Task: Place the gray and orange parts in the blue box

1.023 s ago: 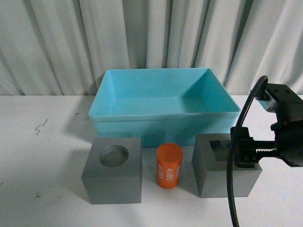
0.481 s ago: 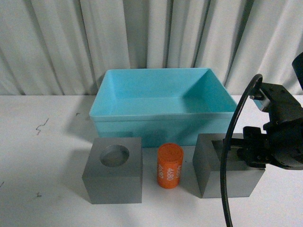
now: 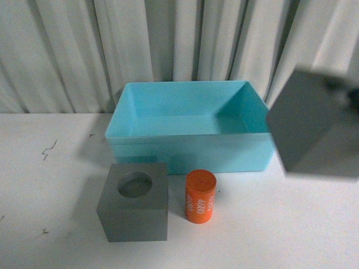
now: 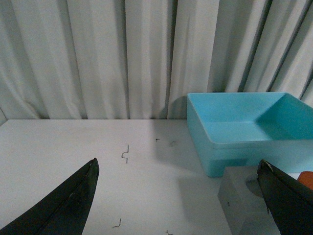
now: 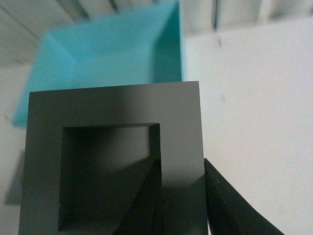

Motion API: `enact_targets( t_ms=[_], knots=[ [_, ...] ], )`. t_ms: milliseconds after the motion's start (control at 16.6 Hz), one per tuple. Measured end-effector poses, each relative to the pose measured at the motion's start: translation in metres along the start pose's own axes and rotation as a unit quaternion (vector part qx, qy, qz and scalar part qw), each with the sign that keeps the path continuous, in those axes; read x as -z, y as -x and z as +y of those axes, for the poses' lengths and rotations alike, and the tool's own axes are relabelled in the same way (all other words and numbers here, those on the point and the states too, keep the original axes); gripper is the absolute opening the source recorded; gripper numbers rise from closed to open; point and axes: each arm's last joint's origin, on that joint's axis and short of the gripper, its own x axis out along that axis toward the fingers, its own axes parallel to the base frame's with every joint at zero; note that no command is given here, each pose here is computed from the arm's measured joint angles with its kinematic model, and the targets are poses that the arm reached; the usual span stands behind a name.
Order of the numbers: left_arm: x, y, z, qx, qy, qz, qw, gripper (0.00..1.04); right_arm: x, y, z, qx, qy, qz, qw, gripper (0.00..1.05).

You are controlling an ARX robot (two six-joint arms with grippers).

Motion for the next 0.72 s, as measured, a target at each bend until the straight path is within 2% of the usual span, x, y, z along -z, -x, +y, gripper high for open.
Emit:
enact_targets(
  t_ms=[120, 180, 241, 481, 722],
  knots=[
    [0.0, 0.0, 0.0, 0.0, 0.0, 0.0, 1.0, 0.98, -0.054, 0.022, 0.006, -0.024, 0.027, -0.109, 0.993, 0.19],
    [0.0, 0.0, 0.0, 0.0, 0.0, 0.0, 1.0, 0.98, -0.077, 0.014, 0.009, -0.025, 0.045, -0.14, 0.989, 0.19],
    [0.0, 0.0, 0.0, 0.0, 0.0, 0.0, 1.0, 0.98, -0.087, -0.005, 0.009, -0.026, 0.049, -0.139, 0.989, 0.19],
    [0.0, 0.0, 0.0, 0.0, 0.0, 0.0, 1.0, 0.98, -0.094, -0.1, 0.016, -0.03, 0.049, -0.079, 0.995, 0.18],
    [0.0, 0.0, 0.0, 0.0, 0.0, 0.0, 1.0, 0.98, -0.084, -0.151, 0.032, -0.006, 0.041, -0.036, 0.998, 0.18]
  ],
)
